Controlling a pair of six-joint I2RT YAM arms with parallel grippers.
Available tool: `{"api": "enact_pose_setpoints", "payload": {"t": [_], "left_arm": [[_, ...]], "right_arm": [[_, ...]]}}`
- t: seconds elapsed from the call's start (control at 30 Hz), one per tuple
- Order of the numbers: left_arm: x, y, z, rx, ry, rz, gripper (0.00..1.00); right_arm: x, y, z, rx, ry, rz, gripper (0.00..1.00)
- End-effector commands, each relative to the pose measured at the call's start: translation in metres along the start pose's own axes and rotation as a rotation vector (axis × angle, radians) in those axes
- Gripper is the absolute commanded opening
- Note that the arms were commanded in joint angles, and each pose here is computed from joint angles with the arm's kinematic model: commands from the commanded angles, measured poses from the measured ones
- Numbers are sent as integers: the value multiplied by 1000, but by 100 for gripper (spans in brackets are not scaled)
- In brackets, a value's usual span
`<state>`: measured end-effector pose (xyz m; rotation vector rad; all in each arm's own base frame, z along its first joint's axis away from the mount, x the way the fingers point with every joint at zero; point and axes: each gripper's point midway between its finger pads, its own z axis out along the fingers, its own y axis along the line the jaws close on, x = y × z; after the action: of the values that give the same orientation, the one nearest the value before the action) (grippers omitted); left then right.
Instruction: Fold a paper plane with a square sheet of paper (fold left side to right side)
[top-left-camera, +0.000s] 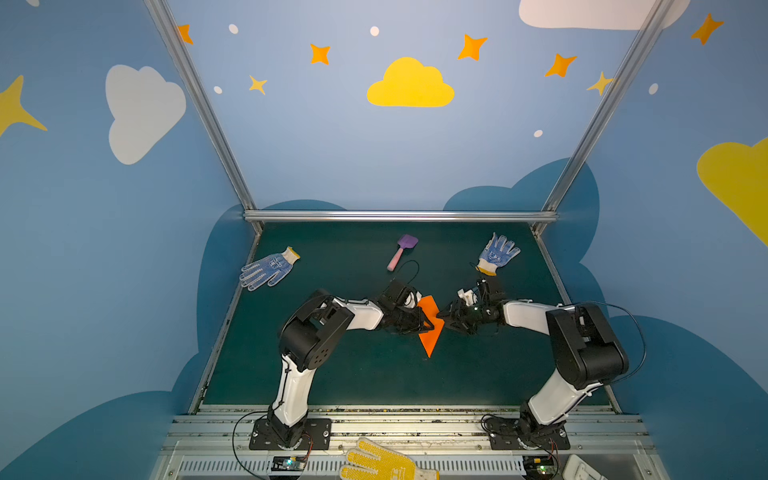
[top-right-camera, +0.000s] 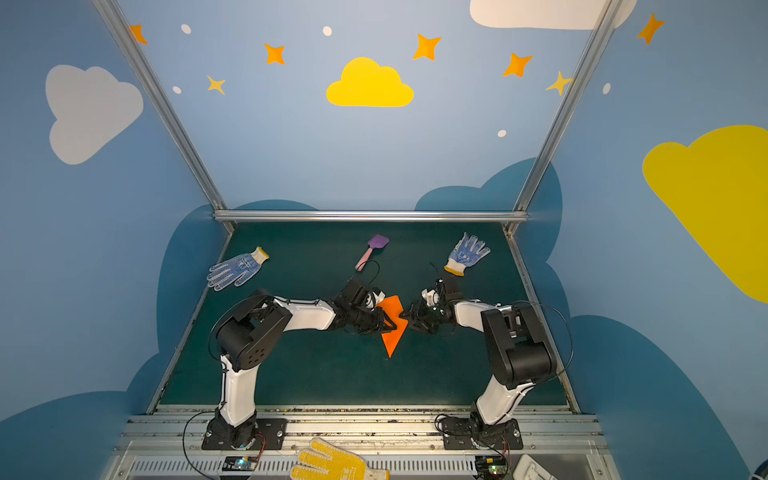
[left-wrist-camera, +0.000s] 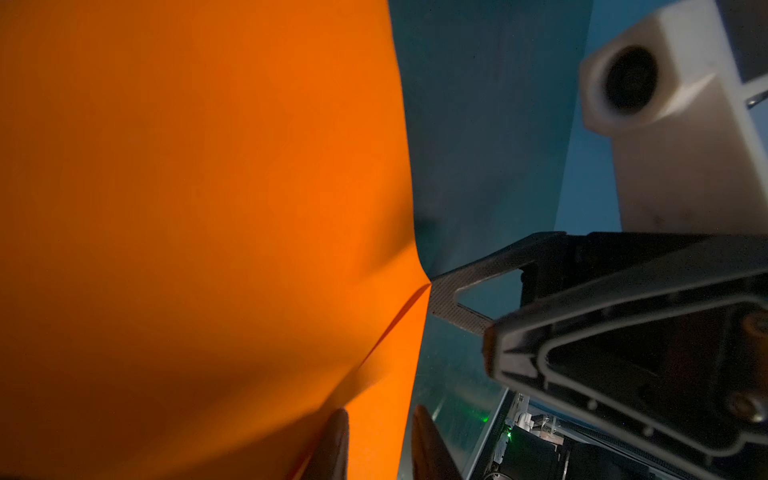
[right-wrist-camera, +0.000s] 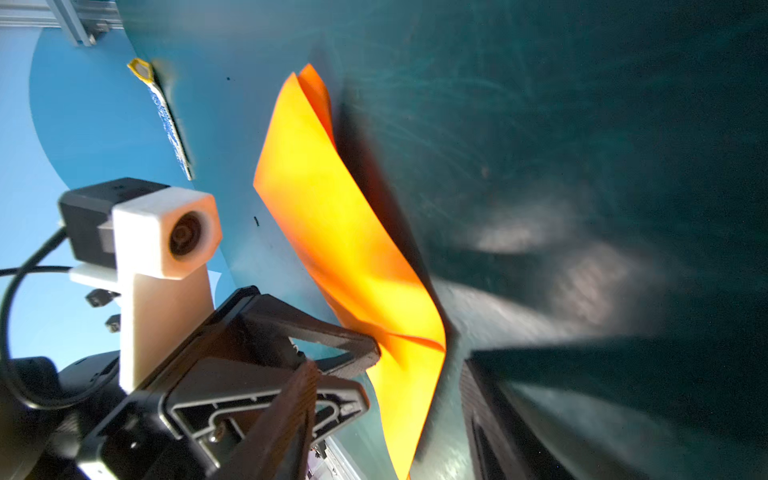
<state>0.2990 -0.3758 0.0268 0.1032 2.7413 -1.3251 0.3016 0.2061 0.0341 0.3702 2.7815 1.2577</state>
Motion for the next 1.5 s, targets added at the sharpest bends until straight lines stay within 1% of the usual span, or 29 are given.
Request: {"api": "enact_pose_setpoints", "payload": {"t": [0.0,0.23,0.3,0.37,0.47,0.53,0.63,0.67,0.77,0.87,0.97,1.2,1.33,1.47], "left_arm": [[4,22,-1,-52,5,-17,28],[6,26,-2,-54,13,-20,27],[6,28,-2,-54,15,-24,27],[5,27,-3,-52,15,-23,27],[3,25,-6,-43,12,-18,27],[-1,21,-9,-32,8,-13,27],[-12,15,-19,-20,-14,-3,27],[-15,12,-22,-15,-20,1,28],[-26,12,-29,-12,-33,2,29],[-36,15,-33,-1,-42,-9,29],[-46,15,-37,17,-52,-13,29],[-72,5,-68,54,-112,10,31],[-66,-1,-88,40,-149,41,33],[-46,2,-108,17,-214,47,36]], "right_arm": [[-2,-8,7,12,-13,20,58],[0,-17,18,-9,-11,62,55],[0,-21,20,-6,-10,69,52],[0,-23,21,0,-11,70,48],[-1,-27,22,12,-16,75,37],[-2,-28,22,16,-19,77,27],[-2,-30,21,21,-27,78,4],[-2,-29,20,18,-31,81,0],[-2,-24,17,21,-69,80,0],[11,-33,11,65,-127,114,0],[20,-41,5,127,-235,160,0],[33,-31,-13,278,-494,149,0],[34,-12,-21,318,-564,115,0],[30,10,-19,327,-561,85,0]]}}
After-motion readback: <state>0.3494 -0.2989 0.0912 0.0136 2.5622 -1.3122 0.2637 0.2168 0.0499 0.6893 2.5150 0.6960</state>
